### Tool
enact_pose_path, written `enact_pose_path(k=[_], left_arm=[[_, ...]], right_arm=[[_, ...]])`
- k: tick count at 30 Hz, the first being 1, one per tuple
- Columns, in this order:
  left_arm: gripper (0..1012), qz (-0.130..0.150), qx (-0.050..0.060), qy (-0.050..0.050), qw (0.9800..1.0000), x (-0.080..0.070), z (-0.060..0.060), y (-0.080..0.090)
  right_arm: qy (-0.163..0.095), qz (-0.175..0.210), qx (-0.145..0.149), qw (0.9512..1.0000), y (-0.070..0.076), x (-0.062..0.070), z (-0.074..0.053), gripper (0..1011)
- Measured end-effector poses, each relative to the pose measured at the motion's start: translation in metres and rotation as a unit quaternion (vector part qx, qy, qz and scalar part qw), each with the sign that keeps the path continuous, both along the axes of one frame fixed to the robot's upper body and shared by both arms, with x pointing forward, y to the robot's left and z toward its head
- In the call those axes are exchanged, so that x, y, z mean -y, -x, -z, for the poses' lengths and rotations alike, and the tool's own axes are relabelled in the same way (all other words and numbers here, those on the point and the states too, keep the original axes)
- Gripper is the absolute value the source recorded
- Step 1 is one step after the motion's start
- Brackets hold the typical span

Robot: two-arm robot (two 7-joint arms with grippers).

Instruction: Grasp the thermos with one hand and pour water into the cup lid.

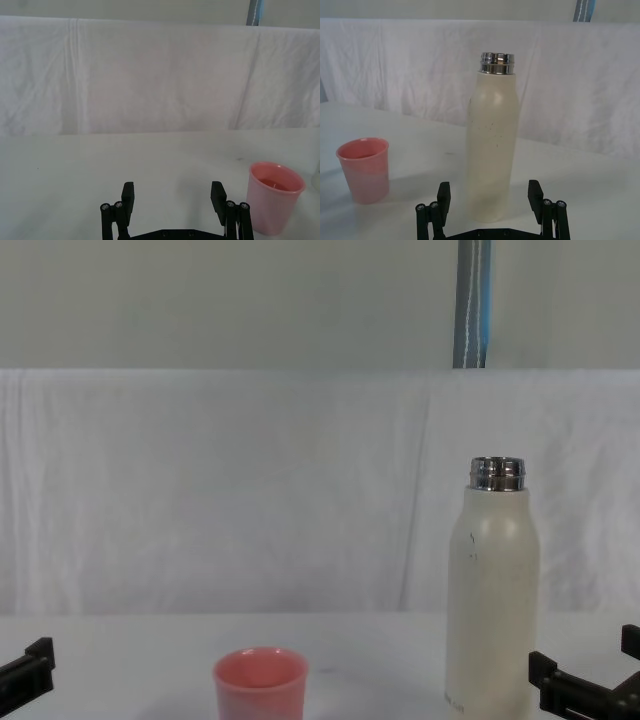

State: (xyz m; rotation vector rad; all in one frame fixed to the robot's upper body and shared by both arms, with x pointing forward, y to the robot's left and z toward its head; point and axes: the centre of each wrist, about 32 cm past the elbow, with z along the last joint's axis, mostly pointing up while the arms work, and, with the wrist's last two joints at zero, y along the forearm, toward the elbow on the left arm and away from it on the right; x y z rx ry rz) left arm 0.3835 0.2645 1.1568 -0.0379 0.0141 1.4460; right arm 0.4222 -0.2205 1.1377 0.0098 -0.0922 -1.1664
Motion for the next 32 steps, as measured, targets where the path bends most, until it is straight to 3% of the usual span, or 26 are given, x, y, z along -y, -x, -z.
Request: enact_pose_path(k=[32], left_arm=[[1001, 0.000, 0.000, 0.000, 1.0000, 0.0000, 0.0000, 0.0000]], right_arm=[[0.000, 0.000, 0.000, 1.0000, 0.0000, 0.0000, 0.0000, 1001]])
